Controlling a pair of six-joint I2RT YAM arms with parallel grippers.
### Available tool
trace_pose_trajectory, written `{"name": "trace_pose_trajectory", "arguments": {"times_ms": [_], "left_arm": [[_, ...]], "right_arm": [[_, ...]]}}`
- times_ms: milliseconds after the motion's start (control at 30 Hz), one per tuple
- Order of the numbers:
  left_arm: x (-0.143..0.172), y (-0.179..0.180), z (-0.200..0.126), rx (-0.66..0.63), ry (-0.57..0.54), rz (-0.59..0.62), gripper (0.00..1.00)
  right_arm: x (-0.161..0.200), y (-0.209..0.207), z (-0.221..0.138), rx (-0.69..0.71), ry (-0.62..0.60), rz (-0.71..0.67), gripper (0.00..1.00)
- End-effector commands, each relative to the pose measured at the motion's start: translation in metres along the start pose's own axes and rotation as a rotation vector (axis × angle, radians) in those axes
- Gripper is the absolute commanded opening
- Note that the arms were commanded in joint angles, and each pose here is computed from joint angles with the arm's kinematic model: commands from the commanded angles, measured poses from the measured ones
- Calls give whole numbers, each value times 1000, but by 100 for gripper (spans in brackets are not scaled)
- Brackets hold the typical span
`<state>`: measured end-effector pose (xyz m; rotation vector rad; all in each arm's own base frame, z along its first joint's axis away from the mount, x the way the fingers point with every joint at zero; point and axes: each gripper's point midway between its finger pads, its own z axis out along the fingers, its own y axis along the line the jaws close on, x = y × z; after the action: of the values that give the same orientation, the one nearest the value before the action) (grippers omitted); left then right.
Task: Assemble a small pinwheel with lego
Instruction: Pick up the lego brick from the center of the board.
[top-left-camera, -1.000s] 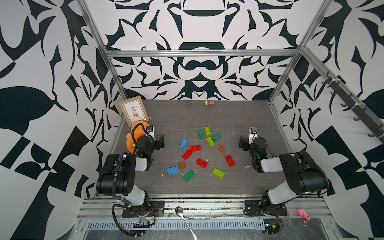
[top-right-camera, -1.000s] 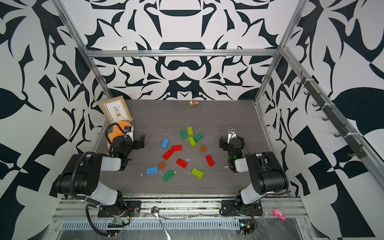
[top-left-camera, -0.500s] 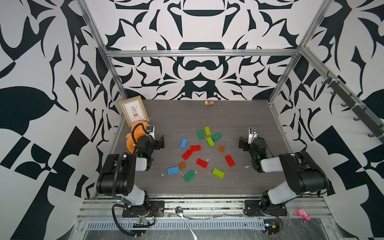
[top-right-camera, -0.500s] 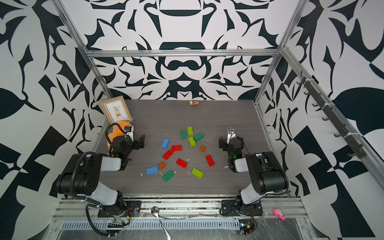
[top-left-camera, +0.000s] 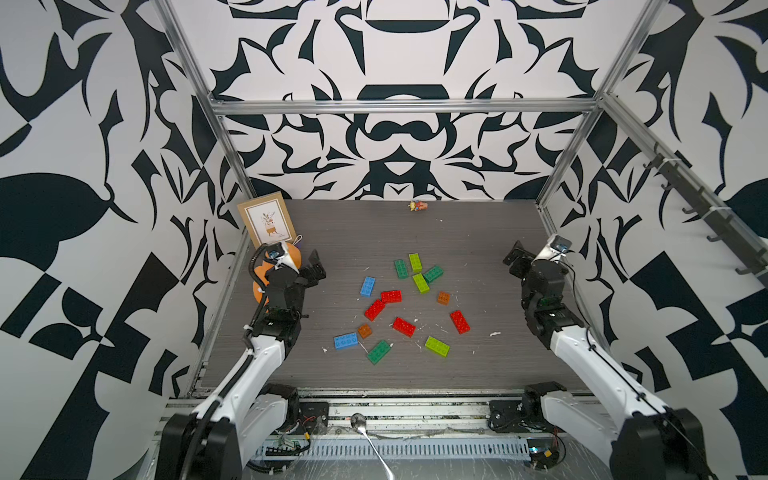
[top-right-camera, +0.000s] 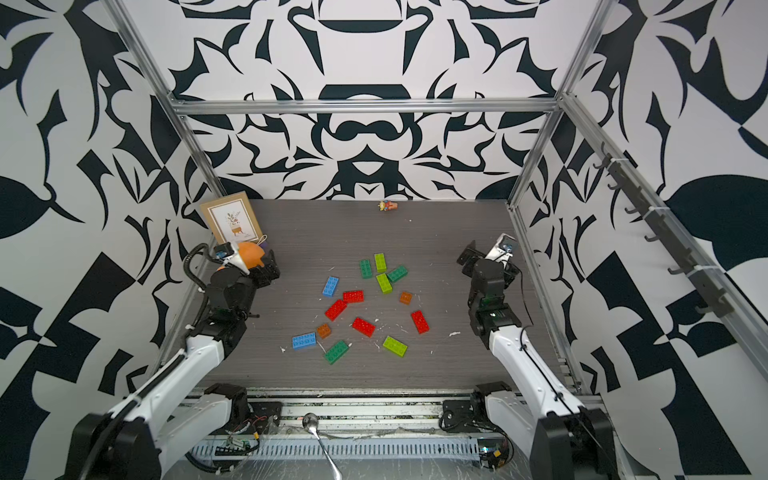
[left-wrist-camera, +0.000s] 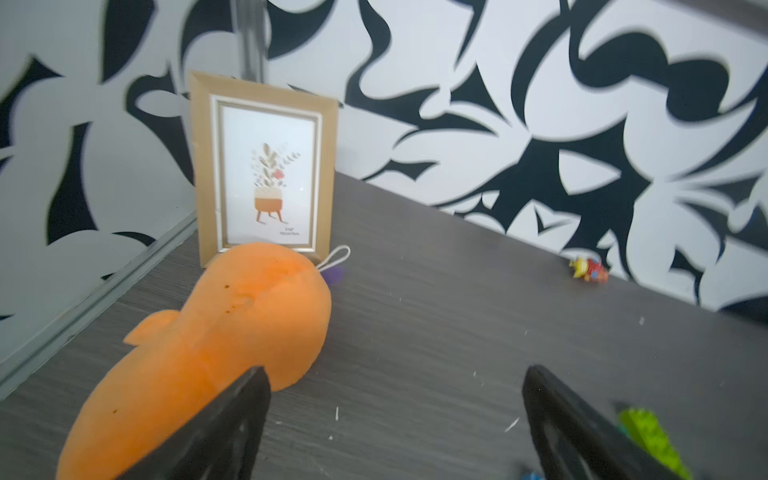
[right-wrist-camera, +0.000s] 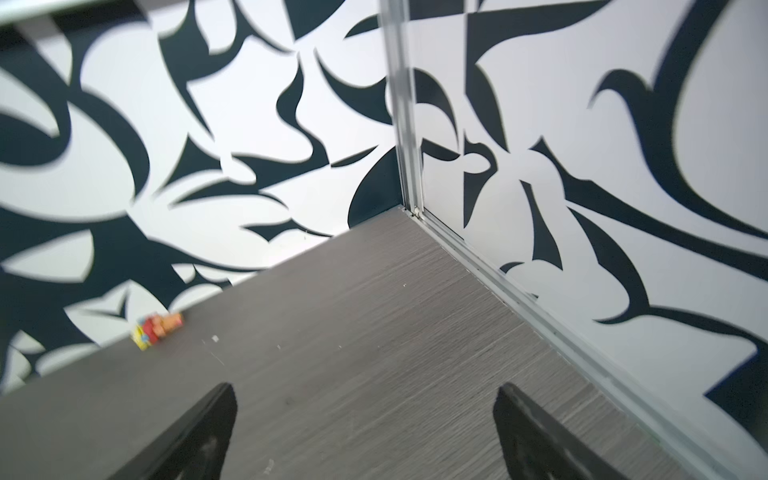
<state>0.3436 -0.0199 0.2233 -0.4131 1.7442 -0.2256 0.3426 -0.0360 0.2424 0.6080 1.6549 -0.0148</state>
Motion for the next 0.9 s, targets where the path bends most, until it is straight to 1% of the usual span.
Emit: {"name": "trace_pose_trajectory", "arguments": {"times_ms": [0, 33, 100, 167, 233, 300, 367, 433, 500, 600, 700, 767, 867], "left_arm": [[47, 26, -27, -128, 219, -302, 99], [50, 18, -33, -72, 238, -309, 99], [54, 7, -46, 14, 269, -342, 99], [52, -17, -62, 167, 301, -355, 99], [53, -44, -78, 330, 353, -346, 99], [59, -69, -94, 475, 455, -325, 99], [77, -97, -114, 654, 604, -323, 99], [96, -114, -131, 752, 714, -303, 99], [117, -125, -144, 790, 767, -240, 99], [147, -142, -159, 816, 806, -66, 99], [172, -164, -169, 852, 873, 81, 99], [185, -179, -170, 867, 912, 136, 99], [193, -197, -168, 896, 942, 161, 99]], "right_arm": [[34, -13, -15, 22, 168, 140, 99], [40, -8, -21, 0, 233, 150, 99], [53, 2, -31, -36, 379, 105, 94], [76, 24, -44, -140, 544, 48, 90], [98, 48, -67, -260, 663, -31, 88], [114, 67, -96, -350, 725, -160, 88], [132, 83, -129, -444, 782, -289, 89], [153, 85, -156, -498, 854, -386, 95], [176, 82, -180, -534, 928, -457, 95], [206, 76, -210, -575, 995, -558, 98], [232, 74, -227, -596, 1050, -639, 99], [245, 72, -230, -578, 1062, -710, 99], [262, 70, -228, -552, 1081, -759, 98]]}}
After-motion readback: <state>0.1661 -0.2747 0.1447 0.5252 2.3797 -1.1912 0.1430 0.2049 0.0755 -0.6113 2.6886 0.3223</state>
